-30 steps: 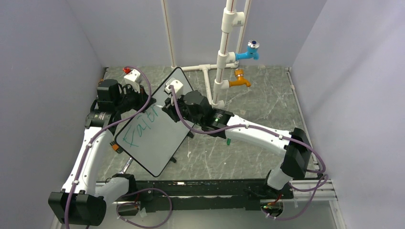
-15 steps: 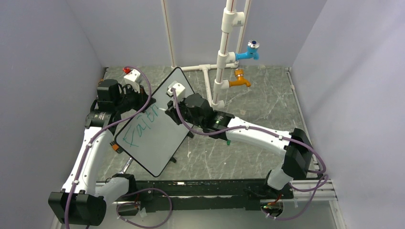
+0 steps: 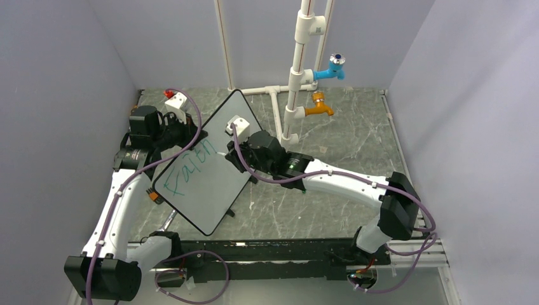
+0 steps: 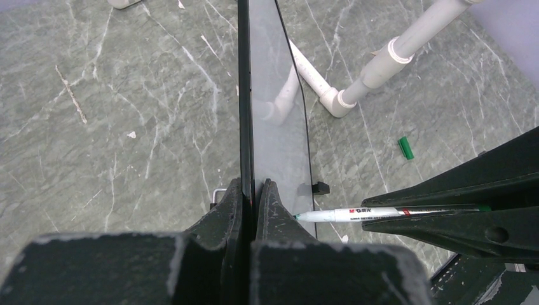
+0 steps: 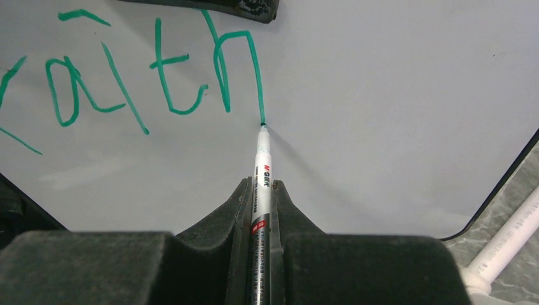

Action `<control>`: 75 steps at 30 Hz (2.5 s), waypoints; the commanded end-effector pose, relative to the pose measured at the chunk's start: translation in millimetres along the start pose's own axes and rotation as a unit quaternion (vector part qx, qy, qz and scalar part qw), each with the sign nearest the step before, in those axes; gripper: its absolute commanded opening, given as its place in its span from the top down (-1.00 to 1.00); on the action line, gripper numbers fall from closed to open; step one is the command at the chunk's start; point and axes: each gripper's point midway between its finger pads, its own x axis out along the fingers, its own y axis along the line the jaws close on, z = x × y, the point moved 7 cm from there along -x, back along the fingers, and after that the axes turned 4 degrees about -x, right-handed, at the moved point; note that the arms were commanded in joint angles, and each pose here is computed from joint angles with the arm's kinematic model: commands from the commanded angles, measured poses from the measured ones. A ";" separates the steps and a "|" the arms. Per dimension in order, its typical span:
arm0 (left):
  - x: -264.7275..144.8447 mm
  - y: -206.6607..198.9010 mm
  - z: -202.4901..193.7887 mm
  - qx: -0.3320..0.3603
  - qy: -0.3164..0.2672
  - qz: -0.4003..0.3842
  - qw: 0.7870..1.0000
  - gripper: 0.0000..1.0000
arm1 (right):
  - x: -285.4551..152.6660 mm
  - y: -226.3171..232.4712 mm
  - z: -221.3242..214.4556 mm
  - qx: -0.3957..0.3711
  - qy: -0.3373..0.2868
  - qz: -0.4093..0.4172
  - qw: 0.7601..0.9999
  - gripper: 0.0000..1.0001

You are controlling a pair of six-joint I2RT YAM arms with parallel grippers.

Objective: Write a sentence on the whiteboard

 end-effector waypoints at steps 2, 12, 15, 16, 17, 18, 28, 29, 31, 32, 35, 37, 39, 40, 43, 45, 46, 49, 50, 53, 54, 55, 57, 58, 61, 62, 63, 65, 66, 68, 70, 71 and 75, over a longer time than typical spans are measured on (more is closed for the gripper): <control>4.9 11.0 -30.3 0.037 0.060 0.018 0.997 1.00 | -19.9 -3.5 11.9 0.006 -0.017 -0.010 1.000 1.00; 4.1 10.0 -29.6 0.038 0.057 0.016 0.997 1.00 | -47.1 -5.0 9.3 0.020 -0.022 -0.012 0.999 1.00; 4.6 10.1 -29.5 0.037 0.059 0.015 0.997 1.00 | -52.0 -6.2 1.5 0.024 -0.016 -0.016 0.999 1.00; 4.4 9.9 -29.3 0.037 0.058 0.015 0.997 1.00 | -53.5 -6.2 -0.7 0.025 -0.014 -0.016 0.999 1.00; 4.2 9.8 -29.0 0.038 0.058 0.015 0.998 1.00 | -55.1 -6.5 -2.6 0.026 -0.013 -0.017 0.999 1.00; 4.0 9.8 -29.0 0.038 0.057 0.016 0.998 1.00 | -56.1 -6.6 -4.8 0.027 -0.011 -0.017 0.999 1.00; 3.0 8.7 -27.8 0.038 0.053 0.015 0.998 1.00 | -69.7 -5.4 -14.6 0.031 -0.007 -0.014 0.999 1.00; 2.8 8.7 -27.8 0.039 0.052 0.015 0.998 1.00 | -70.9 -5.3 -15.4 0.031 -0.007 -0.014 0.999 1.00; 2.4 8.3 -27.6 0.038 0.052 0.015 0.998 1.00 | -73.8 -2.3 -17.5 0.032 -0.007 -0.009 0.999 1.00; 2.2 8.3 -27.7 0.038 0.051 0.015 0.998 1.00 | -75.3 -1.1 -18.5 0.032 -0.007 -0.007 0.999 1.00; 1.5 8.1 -26.8 0.039 0.049 0.017 0.998 1.00 | -78.5 2.4 -23.1 0.032 -0.004 -0.003 0.999 1.00; 1.4 8.3 -26.3 0.039 0.048 0.018 0.998 1.00 | -80.5 5.1 -26.6 0.033 -0.001 0.001 0.999 1.00; 1.4 8.8 -26.8 0.038 0.049 0.020 0.998 1.00 | -82.7 7.1 -28.6 0.035 -0.002 0.003 0.999 1.00; 1.4 9.1 -26.8 0.038 0.049 0.022 0.998 1.00 | -83.2 8.2 -30.0 0.037 -0.001 0.004 0.999 1.00; 0.2 8.7 -25.5 0.040 0.047 0.024 0.998 1.00 | -86.0 11.5 -35.5 0.037 0.001 0.006 0.999 1.00; -1.1 8.7 -25.1 0.040 0.045 0.028 0.998 1.00 | -87.1 14.1 -39.3 0.038 0.001 0.008 0.999 1.00; -1.5 9.0 -24.7 0.040 0.043 0.030 0.998 1.00 | -87.8 15.3 -42.0 0.039 0.002 0.009 0.999 1.00; -2.3 9.4 -23.7 0.041 0.042 0.034 0.998 1.00 | -89.6 18.6 -50.6 0.040 0.003 0.013 0.999 1.00; -2.4 9.5 -23.5 0.041 0.043 0.035 0.998 1.00 | -90.1 19.7 -54.6 0.040 0.006 0.014 0.999 1.00; -3.5 9.7 -22.8 0.041 0.041 0.039 0.998 1.00 | -91.0 22.2 -64.3 0.043 0.003 0.017 0.999 1.00; -3.5 10.0 -23.2 0.041 0.041 0.041 0.997 1.00 | -91.4 22.6 -67.6 0.044 0.005 0.018 0.999 1.00; -4.2 9.9 -23.3 0.040 0.040 0.043 0.997 1.00 | -92.0 23.3 -70.0 0.045 0.005 0.019 0.999 1.00; -5.1 10.3 -23.0 0.041 0.040 0.047 0.997 1.00 | -93.0 25.0 -74.6 0.045 0.005 0.024 0.999 1.00; -5.6 10.4 -22.7 0.042 0.038 0.049 0.997 1.00 | -93.7 26.0 -75.8 0.045 0.003 0.026 0.999 1.00; -6.7 10.4 -23.0 0.041 0.038 0.052 0.997 1.00 | -95.2 27.8 -78.8 0.040 0.001 0.032 0.999 1.00; -6.9 10.7 -23.0 0.041 0.038 0.054 0.997 1.00 | -96.1 28.7 -77.9 0.038 -0.002 0.035 0.999 1.00; -6.8 11.2 -23.2 0.041 0.039 0.055 0.997 1.00 | -97.3 29.3 -76.9 0.035 -0.005 0.039 0.999 1.00; -7.4 11.6 -22.5 0.040 0.039 0.059 0.997 1.00 | -98.9 30.2 -74.3 0.029 -0.014 0.047 0.998 1.00; -7.4 12.0 -22.4 0.040 0.039 0.061 0.997 1.00 | -99.3 30.6 -72.4 0.025 -0.019 0.051 0.998 1.00; -7.5 12.4 -22.5 0.039 0.040 0.063 0.996 1.00 | -98.9 30.7 -67.4 0.015 -0.028 0.055 0.998 1.00; -7.6 13.0 -22.4 0.039 0.041 0.066 0.996 1.00 | -96.5 29.0 -60.8 0.008 -0.033 0.046 0.998 1.00; -7.8 13.1 -22.5 0.039 0.041 0.067 0.996 1.00 | -95.0 27.5 -56.3 0.007 -0.037 0.036 0.999 1.00; -8.5 11.7 -21.4 0.039 0.038 0.064 0.997 1.00 | -84.9 21.1 -36.2 -0.002 -0.058 0.002 0.998 1.00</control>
